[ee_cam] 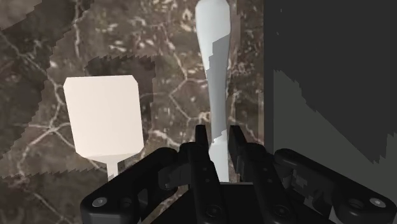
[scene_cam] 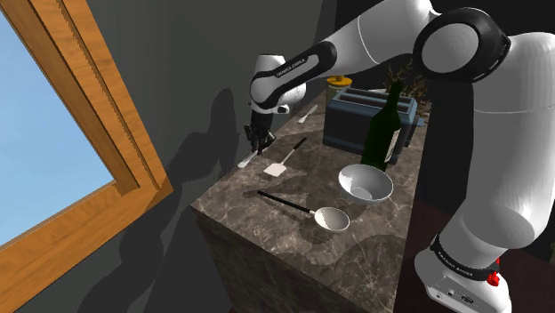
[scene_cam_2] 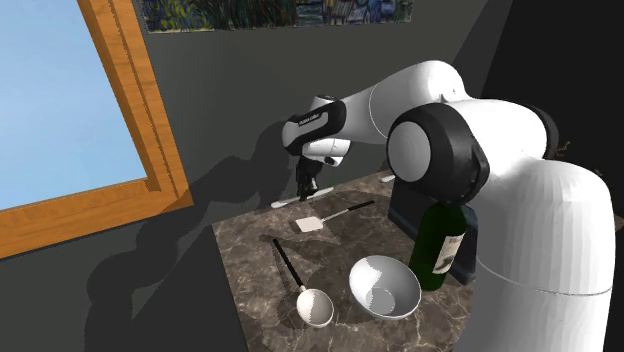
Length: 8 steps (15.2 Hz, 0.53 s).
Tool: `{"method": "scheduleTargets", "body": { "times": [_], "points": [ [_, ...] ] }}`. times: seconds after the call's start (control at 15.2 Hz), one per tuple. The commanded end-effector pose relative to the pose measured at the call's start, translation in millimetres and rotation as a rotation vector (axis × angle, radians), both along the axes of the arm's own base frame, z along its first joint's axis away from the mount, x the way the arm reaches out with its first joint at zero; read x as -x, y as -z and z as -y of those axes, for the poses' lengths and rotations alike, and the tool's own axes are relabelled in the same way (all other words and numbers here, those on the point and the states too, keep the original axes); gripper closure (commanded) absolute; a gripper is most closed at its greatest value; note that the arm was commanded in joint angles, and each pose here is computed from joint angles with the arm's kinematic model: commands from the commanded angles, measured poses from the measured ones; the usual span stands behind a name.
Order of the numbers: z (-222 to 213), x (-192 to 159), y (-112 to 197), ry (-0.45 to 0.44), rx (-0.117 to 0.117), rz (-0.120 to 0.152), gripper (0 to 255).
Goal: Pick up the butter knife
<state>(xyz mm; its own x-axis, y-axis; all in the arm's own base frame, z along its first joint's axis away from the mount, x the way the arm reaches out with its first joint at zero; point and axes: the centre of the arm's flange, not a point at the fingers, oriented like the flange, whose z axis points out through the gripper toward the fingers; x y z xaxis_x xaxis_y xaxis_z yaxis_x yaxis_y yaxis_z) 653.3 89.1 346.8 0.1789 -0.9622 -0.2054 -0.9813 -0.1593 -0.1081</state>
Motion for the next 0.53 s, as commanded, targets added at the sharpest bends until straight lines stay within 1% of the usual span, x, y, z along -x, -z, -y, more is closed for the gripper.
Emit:
{"method": "scheduleTargets", "body": {
  "times": [0.0, 0.33, 0.46],
  "points": [
    [0, 0, -10, 0.000, 0.000, 0.000, 255],
    [0, 0, -37, 0.000, 0.000, 0.000, 255],
    [0, 0, -37, 0.000, 0.000, 0.000, 255]
  ]
}}
